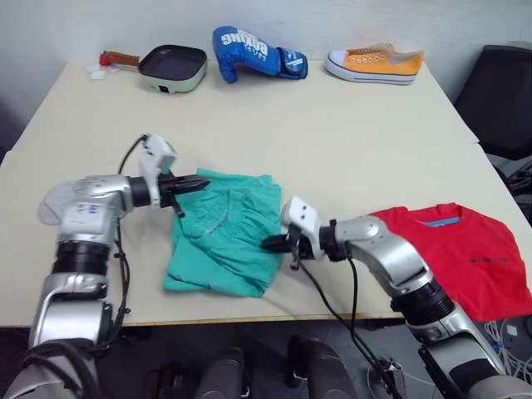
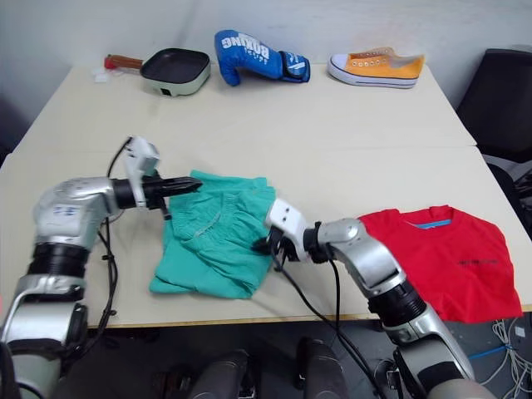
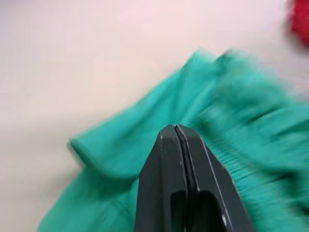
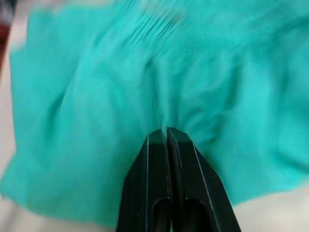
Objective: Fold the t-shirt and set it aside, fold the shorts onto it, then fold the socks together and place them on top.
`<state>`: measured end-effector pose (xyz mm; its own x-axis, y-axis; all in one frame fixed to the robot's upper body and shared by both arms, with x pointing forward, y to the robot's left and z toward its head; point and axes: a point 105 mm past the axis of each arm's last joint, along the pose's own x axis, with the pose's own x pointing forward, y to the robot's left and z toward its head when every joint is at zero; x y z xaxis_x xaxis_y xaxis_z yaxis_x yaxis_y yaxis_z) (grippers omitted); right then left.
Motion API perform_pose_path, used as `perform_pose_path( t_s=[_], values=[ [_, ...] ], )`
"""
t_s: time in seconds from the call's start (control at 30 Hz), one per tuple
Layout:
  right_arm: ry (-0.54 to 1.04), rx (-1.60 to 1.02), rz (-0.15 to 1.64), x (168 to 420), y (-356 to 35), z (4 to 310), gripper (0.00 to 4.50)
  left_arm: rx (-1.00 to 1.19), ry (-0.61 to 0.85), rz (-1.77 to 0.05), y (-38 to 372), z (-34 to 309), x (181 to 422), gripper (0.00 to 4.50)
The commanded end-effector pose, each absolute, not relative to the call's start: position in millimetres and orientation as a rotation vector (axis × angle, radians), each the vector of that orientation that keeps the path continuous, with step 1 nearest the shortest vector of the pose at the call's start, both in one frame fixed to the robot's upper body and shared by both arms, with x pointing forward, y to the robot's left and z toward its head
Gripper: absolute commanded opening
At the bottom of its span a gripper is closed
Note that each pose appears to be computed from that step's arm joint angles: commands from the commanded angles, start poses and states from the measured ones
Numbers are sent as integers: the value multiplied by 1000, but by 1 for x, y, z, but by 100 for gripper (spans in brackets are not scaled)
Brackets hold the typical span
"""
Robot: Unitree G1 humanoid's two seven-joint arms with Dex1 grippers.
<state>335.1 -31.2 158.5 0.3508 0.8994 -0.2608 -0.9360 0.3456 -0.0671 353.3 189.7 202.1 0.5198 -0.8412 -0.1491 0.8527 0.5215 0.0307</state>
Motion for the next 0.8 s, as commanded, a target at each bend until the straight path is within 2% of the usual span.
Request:
perform_pose_path(
  t_s=[0.03,0.2,0.37,0.5,0.7,0.8],
  values=[
    [98,-155,1073,364,-30,188,2,120,170,-1045,187,190,334,0],
    [111,-159,1003,383,-25,184,2,109,174,-1090,161,177,322,0],
    [197,-225,1017,377,-34,159,2,219,215,-1074,146,145,316,0],
    [221,-271,1023,371,-42,151,2,208,195,-1039,148,145,322,0],
    [205,-116,1012,357,-66,181,2,237,199,-1031,154,145,326,0],
    [246,33,1005,352,-84,197,60,235,203,-1023,155,145,326,0]
  ],
)
